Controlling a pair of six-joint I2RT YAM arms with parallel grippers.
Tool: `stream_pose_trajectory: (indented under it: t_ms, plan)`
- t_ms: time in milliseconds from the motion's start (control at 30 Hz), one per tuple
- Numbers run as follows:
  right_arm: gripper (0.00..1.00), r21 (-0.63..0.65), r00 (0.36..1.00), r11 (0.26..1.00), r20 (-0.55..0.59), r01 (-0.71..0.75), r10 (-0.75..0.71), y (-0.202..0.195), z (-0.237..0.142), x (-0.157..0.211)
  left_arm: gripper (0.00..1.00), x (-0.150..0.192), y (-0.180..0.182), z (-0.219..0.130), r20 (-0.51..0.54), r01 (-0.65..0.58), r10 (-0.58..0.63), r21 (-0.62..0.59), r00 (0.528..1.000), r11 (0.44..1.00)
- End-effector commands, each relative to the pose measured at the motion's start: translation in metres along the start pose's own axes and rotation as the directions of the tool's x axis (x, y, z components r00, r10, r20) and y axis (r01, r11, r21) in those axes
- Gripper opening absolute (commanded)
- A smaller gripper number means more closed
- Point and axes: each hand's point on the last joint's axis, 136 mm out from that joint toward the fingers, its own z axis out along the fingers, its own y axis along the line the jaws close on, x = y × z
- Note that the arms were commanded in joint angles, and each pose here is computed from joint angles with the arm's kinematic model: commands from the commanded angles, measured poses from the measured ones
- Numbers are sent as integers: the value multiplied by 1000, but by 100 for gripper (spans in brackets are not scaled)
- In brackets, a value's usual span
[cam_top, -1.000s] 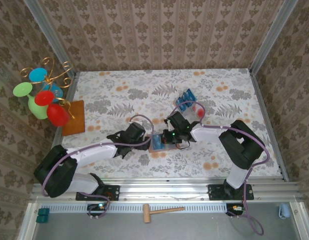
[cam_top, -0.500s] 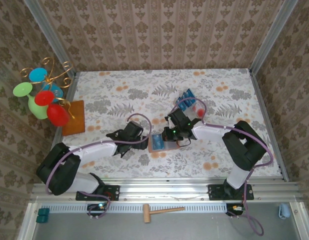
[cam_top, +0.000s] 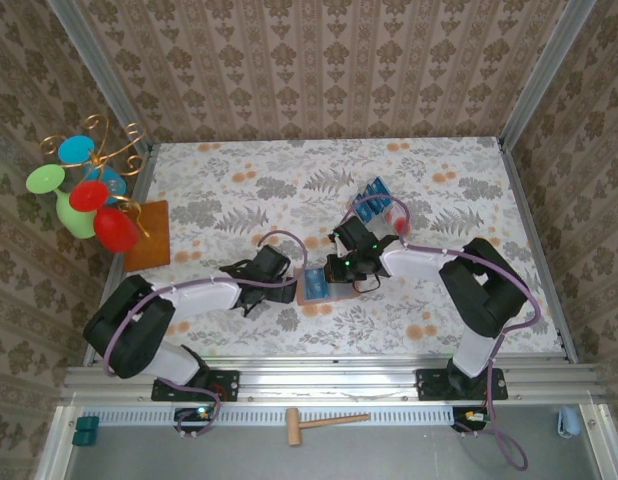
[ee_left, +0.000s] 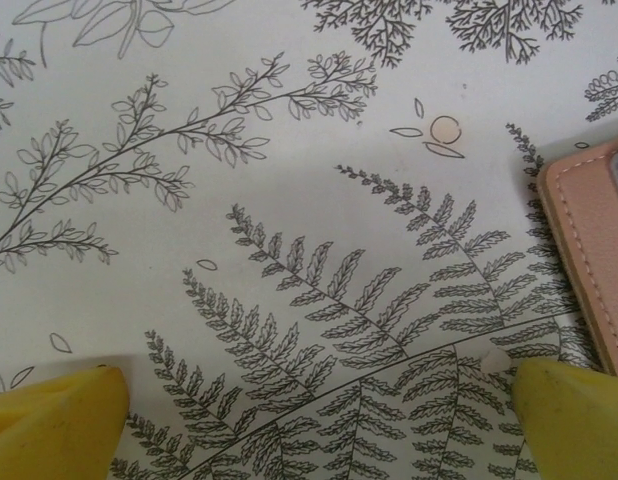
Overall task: Put the credit cards into the card holder
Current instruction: Insert the credit card into the card slot.
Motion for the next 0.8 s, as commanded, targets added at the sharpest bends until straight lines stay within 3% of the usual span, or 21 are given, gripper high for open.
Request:
stream_pose_trajectory:
  t_ms: [0,767]
  plan:
    - [0,33,1000,999,-17,14,-13,-5,4,-1,100,-4,-4,1,-5,-22,22,-7,1000,1000]
    - [0,-49,999,999,-42,6,-8,23,18,1,100,-2,-12,7,-15,-33,33,11,999,999]
